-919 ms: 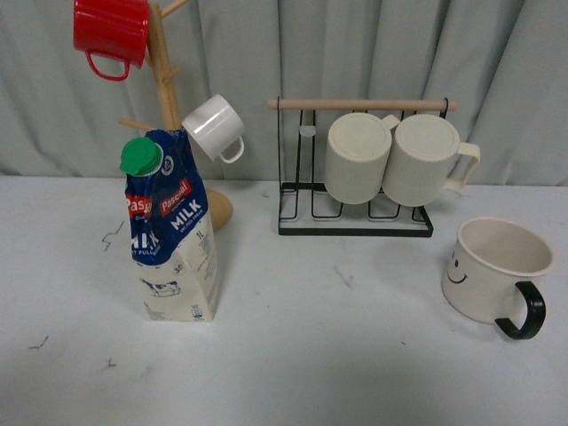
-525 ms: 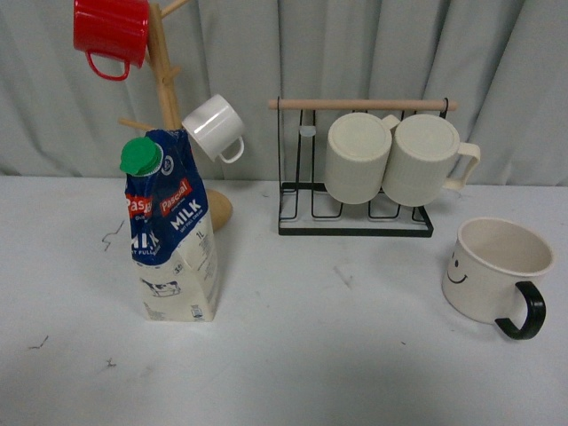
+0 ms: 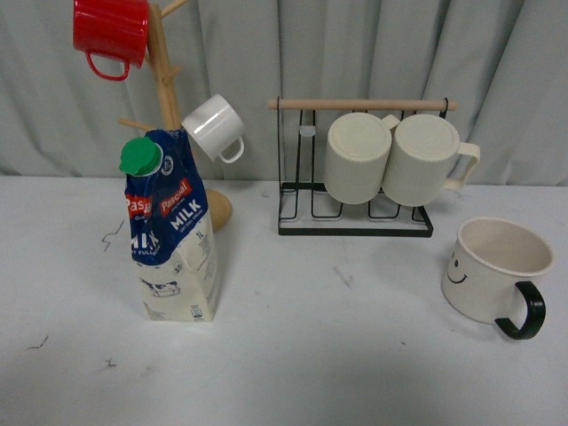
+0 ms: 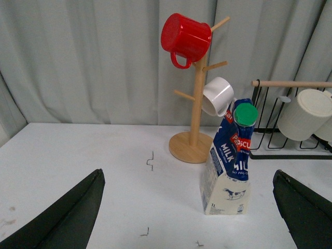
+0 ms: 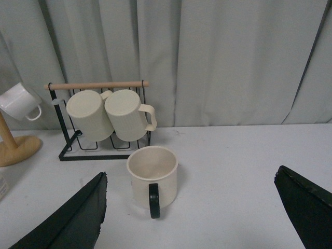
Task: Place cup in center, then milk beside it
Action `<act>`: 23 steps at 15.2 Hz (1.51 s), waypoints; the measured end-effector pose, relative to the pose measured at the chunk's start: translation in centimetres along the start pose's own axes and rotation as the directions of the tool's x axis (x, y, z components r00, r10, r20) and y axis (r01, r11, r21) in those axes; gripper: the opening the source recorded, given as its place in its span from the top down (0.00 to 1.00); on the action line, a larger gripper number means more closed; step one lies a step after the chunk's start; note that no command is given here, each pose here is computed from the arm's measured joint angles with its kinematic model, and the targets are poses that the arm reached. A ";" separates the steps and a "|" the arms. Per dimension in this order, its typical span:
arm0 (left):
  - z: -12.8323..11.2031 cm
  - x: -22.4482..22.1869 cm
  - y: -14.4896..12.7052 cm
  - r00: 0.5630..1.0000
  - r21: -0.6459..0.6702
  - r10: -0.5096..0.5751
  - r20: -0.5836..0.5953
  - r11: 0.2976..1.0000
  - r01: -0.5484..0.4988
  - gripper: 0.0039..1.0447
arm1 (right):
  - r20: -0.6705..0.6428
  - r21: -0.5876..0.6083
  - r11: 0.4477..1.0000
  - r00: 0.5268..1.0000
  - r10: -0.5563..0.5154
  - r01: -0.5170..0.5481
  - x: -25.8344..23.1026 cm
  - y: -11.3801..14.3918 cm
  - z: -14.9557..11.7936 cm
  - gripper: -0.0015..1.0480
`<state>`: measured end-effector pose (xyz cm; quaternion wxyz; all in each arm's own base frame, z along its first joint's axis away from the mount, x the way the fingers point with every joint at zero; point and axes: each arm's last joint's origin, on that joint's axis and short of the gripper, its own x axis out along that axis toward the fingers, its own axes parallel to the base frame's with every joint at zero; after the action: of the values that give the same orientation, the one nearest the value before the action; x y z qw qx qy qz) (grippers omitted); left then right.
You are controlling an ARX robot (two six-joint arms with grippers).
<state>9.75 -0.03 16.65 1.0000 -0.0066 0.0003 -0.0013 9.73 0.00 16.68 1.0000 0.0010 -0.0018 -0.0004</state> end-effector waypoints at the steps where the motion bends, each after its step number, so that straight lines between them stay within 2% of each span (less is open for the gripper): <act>1: 0.0 0.0 0.0 1.000 0.000 0.000 0.000 1.000 0.000 0.06 | 0.000 0.000 1.000 1.000 0.000 0.000 0.0 0.0 0.0 0.06; 15: 0.0 0.0 0.0 1.000 0.000 0.000 0.000 1.000 0.000 0.06 | 0.000 0.000 1.000 1.000 0.000 0.000 0.0 0.0 0.0 0.06; 16: 0.0 0.0 0.0 1.000 0.000 0.000 0.000 1.000 0.000 0.06 | -0.005 0.000 1.000 1.000 0.004 -0.004 0.0 0.0 0.0 0.06; 17: 0.0 0.0 0.0 1.000 0.000 0.000 0.000 1.000 0.000 0.06 | -0.059 -0.012 0.998 0.997 0.059 -0.059 0.2 -0.1 -0.3 0.06; 19: 0.0 0.0 0.0 1.000 0.000 0.000 0.000 1.000 0.000 0.06 | -0.041 -0.015 0.999 0.998 0.052 -0.053 1.5 -0.9 1.2 0.06; 21: 0.0 0.0 0.0 1.000 0.000 0.000 0.000 1.000 0.000 0.06 | 0.025 -0.005 1.000 1.000 0.005 -0.005 4.0 -2.2 4.2 0.06; 23: 0.0 0.0 0.0 1.000 0.000 0.000 0.000 1.000 0.000 0.06 | 0.040 0.062 0.997 0.998 -0.052 0.049 8.2 -3.7 6.6 0.06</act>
<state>9.75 -0.03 16.65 1.0000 -0.0066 0.0003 -0.0013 17.94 -3.72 23.30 0.9989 0.0314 -0.0225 -0.0257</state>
